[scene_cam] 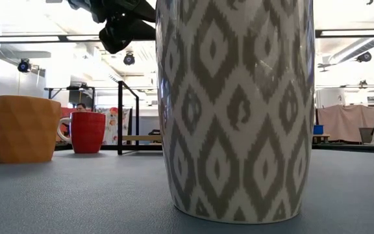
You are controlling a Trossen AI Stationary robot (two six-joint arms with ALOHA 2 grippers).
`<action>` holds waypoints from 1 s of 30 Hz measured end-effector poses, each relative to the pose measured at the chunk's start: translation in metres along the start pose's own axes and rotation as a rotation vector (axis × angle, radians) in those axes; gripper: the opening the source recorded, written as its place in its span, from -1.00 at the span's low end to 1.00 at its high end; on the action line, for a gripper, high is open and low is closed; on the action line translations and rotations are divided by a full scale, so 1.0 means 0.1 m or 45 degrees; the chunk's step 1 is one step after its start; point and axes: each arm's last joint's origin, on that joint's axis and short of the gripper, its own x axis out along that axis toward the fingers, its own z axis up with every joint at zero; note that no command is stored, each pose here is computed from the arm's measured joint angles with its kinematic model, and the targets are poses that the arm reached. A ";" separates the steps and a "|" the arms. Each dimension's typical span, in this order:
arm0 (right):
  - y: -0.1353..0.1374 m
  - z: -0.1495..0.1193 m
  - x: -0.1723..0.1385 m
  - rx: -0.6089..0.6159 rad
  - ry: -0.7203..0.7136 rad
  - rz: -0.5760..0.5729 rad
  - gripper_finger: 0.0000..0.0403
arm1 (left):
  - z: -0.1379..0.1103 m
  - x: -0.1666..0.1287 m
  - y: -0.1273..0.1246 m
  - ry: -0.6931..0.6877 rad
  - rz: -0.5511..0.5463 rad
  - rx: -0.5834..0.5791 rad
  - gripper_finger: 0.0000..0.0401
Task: Place coffee mugs
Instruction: Put the green cup on the shelf aligned with the other yellow cup
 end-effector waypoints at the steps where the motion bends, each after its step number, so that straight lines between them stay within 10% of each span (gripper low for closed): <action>1: -0.01 0.00 0.00 0.002 0.001 -0.008 -0.93 | 0.00 0.00 0.00 0.001 0.000 0.000 -0.30; 30: -0.04 0.05 -0.19 -0.039 -0.102 -0.027 -0.62 | 0.00 0.00 0.00 0.004 0.001 0.001 -0.30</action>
